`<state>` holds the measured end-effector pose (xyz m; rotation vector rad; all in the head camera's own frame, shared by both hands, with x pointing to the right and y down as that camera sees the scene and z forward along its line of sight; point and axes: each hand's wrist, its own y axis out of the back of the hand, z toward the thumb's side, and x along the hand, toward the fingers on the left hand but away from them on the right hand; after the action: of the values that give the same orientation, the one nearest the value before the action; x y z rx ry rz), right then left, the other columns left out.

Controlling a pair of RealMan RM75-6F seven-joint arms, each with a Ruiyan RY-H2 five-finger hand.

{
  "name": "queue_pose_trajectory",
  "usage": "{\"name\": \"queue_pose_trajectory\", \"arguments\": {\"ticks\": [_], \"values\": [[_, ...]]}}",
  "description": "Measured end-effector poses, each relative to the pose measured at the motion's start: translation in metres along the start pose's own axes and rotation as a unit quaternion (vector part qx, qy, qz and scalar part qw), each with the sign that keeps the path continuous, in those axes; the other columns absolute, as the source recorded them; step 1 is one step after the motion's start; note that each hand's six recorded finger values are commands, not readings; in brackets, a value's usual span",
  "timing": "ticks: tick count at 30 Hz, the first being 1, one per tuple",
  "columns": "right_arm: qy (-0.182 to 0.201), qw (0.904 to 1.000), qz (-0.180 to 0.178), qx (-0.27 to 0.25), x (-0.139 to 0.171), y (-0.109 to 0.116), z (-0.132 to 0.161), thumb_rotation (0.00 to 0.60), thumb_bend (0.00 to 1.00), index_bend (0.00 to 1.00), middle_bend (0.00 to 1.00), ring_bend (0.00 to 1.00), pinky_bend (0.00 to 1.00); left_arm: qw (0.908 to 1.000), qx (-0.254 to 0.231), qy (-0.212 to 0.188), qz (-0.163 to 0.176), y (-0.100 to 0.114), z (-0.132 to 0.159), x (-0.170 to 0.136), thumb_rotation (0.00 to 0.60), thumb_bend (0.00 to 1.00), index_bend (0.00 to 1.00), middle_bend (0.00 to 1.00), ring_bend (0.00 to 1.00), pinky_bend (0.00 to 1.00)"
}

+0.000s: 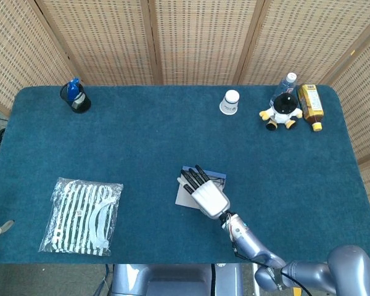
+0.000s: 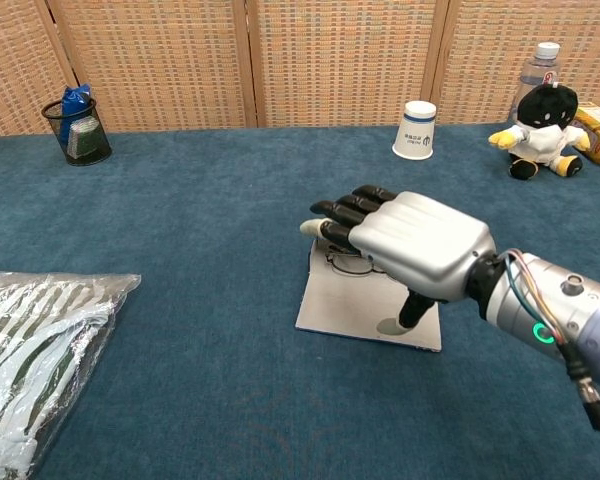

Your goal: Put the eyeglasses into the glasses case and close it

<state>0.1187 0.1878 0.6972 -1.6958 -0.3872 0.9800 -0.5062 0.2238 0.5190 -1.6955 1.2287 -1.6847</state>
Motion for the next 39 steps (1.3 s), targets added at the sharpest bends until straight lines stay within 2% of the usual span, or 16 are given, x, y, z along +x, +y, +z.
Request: {"name": "queue_pose_trajectory", "arguments": {"ticks": [8,12,15,20,29,34,39], "values": [[0.005,0.9999,0.001,-0.01,0.007,-0.01,0.009,0.6,0.09,0.02,0.0,0.0,0.0,1.0,0.001,0.001,0.001,0.0,0.0,0.0,0.6,0.17,0.0,0.0,0.0,0.0],[0.005,0.9999,0.004,-0.01,0.006,-0.014,0.01,0.6,0.15,0.02,0.0,0.0,0.0,1.0,0.002,0.001,0.001,0.0,0.0,0.0,0.6,0.17,0.0,0.0,0.0,0.0],[0.005,0.9999,0.009,-0.012,0.006,-0.018,0.011,0.6,0.16,0.02,0.0,0.0,0.0,1.0,0.001,0.003,0.001,0.0,-0.001,0.0,0.6,0.17,0.0,0.0,0.0,0.0],[0.007,0.9998,0.012,-0.015,0.006,-0.021,0.012,0.6,0.26,0.02,0.0,0.0,0.0,1.0,0.003,0.003,-0.001,-0.001,-0.001,0.001,0.6,0.17,0.0,0.0,0.0,0.0],[0.007,0.9996,0.013,-0.022,0.006,-0.023,0.012,0.6,0.26,0.02,0.0,0.0,0.0,1.0,0.003,0.003,-0.001,-0.001,0.0,0.001,0.6,0.17,0.0,0.0,0.0,0.0],[0.007,0.9996,0.015,-0.022,0.006,-0.024,0.012,0.6,0.35,0.02,0.0,0.0,0.0,1.0,0.002,0.002,-0.001,-0.001,0.0,0.001,0.6,0.17,0.0,0.0,0.0,0.0],[0.007,0.9996,0.018,-0.023,0.006,-0.026,0.013,0.6,0.35,0.02,0.0,0.0,0.0,1.0,0.002,0.002,-0.002,-0.001,0.0,0.001,0.6,0.17,0.0,0.0,0.0,0.0]]}}
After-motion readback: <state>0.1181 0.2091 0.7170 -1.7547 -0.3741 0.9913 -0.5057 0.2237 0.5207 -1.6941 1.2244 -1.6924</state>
